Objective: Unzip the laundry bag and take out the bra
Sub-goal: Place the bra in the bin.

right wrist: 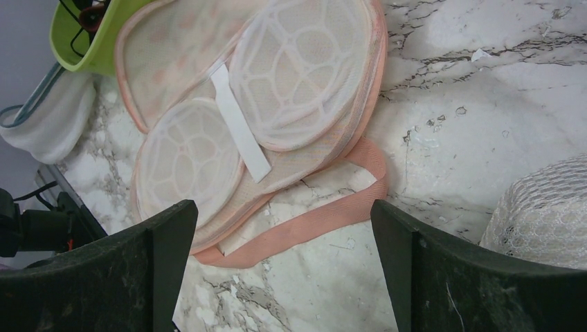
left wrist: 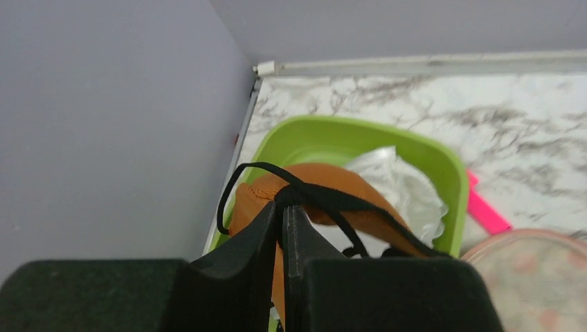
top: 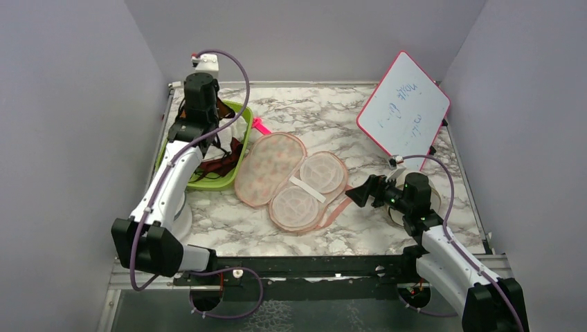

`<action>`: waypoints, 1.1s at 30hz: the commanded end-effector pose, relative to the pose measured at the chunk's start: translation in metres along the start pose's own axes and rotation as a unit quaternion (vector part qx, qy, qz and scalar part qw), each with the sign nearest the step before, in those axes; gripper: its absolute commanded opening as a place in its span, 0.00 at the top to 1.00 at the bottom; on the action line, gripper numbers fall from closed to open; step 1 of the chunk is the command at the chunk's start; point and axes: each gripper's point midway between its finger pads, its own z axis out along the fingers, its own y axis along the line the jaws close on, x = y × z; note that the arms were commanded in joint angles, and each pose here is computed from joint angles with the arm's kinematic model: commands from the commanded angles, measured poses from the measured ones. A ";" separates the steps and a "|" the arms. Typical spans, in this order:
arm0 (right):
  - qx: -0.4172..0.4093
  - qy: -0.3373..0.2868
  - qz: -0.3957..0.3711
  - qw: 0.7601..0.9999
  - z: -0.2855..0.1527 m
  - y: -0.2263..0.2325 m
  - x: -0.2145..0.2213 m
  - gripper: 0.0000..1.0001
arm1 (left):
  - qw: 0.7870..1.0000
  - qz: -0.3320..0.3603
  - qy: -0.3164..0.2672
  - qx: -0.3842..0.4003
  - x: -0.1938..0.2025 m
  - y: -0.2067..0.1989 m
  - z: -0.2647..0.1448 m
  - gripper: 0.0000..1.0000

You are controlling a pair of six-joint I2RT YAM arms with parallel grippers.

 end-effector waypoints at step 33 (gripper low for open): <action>-0.008 -0.005 -0.009 1.000 0.001 0.002 -0.001 0.06 | 0.978 0.082 0.186 0.043 0.171 -0.047 0.072 0.58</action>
